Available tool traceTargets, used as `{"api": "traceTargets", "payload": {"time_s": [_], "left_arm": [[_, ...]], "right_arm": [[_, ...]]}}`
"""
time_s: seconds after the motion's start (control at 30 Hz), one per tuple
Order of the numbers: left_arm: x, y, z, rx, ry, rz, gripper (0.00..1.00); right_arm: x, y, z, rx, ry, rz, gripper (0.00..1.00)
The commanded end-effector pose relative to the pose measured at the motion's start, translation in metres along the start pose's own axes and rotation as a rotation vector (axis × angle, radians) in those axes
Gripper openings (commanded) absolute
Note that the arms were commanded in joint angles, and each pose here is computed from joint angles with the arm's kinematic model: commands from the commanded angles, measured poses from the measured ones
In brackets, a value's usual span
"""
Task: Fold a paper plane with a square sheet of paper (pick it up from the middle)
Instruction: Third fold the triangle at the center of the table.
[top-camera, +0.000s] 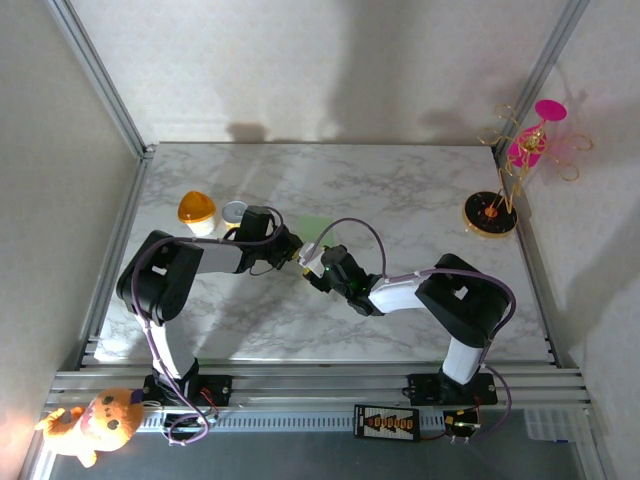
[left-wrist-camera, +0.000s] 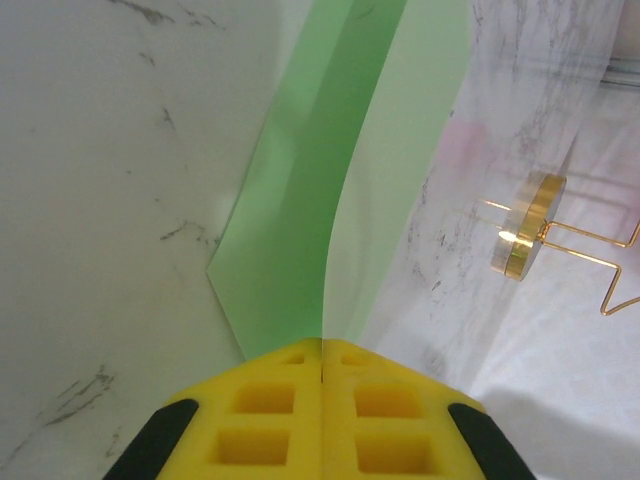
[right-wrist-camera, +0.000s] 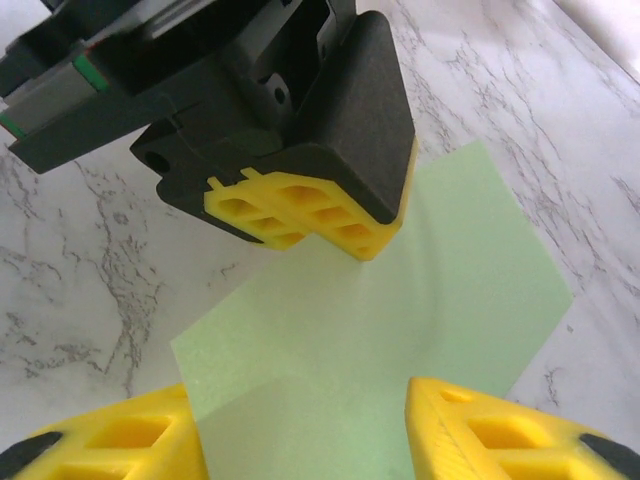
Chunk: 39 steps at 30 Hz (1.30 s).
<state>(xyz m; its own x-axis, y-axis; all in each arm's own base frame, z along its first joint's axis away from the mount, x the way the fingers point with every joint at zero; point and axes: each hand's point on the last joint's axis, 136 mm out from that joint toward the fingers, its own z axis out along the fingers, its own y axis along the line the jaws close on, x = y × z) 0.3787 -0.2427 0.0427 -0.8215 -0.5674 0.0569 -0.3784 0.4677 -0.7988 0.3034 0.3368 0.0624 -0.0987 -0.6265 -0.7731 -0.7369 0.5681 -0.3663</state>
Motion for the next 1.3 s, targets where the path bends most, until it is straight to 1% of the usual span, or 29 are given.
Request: {"api": "traceTargets", "payload": {"time_s": [0.0, 0.23, 0.3, 0.37, 0.47, 0.57, 0.7, 0.83, 0.97, 1.07, 1.27], "left_arm": [[0.001, -0.007, -0.004, 0.019, -0.015, 0.01, 0.0], [0.003, -0.006, -0.004, 0.017, -0.015, 0.01, 0.0], [0.002, -0.006, -0.005, 0.018, -0.016, 0.01, 0.0], [0.002, -0.007, -0.005, 0.016, -0.018, 0.011, 0.01], [-0.003, -0.008, -0.01, 0.012, -0.04, 0.024, 0.09], [-0.012, 0.005, -0.021, -0.045, -0.081, 0.02, 0.19], [-0.028, 0.011, -0.04, -0.087, -0.146, 0.051, 0.3], [-0.035, 0.0, -0.051, -0.102, -0.179, 0.127, 0.35], [-0.029, -0.013, -0.043, -0.102, -0.149, 0.197, 0.36], [-0.019, -0.013, -0.026, -0.124, -0.106, 0.224, 0.35], [-0.016, -0.005, -0.001, -0.179, -0.073, 0.251, 0.29]], "right_arm": [[-0.017, 0.001, 0.002, -0.002, -0.05, -0.002, 0.46], [-0.021, 0.004, 0.001, -0.022, -0.065, 0.022, 0.4], [-0.021, 0.005, 0.001, -0.03, -0.066, 0.025, 0.36], [-0.021, 0.008, 0.001, -0.043, -0.064, 0.026, 0.29], [-0.017, 0.012, 0.0, -0.066, -0.054, 0.028, 0.2], [-0.011, 0.019, -0.003, -0.106, -0.039, 0.04, 0.14], [-0.004, 0.034, -0.009, -0.19, -0.018, 0.074, 0.1], [0.001, 0.048, -0.016, -0.277, -0.001, 0.133, 0.09], [0.005, 0.056, -0.022, -0.333, 0.006, 0.188, 0.08], [0.007, 0.06, -0.027, -0.368, 0.008, 0.225, 0.08], [0.008, 0.063, -0.038, -0.435, 0.0, 0.288, 0.08]]}}
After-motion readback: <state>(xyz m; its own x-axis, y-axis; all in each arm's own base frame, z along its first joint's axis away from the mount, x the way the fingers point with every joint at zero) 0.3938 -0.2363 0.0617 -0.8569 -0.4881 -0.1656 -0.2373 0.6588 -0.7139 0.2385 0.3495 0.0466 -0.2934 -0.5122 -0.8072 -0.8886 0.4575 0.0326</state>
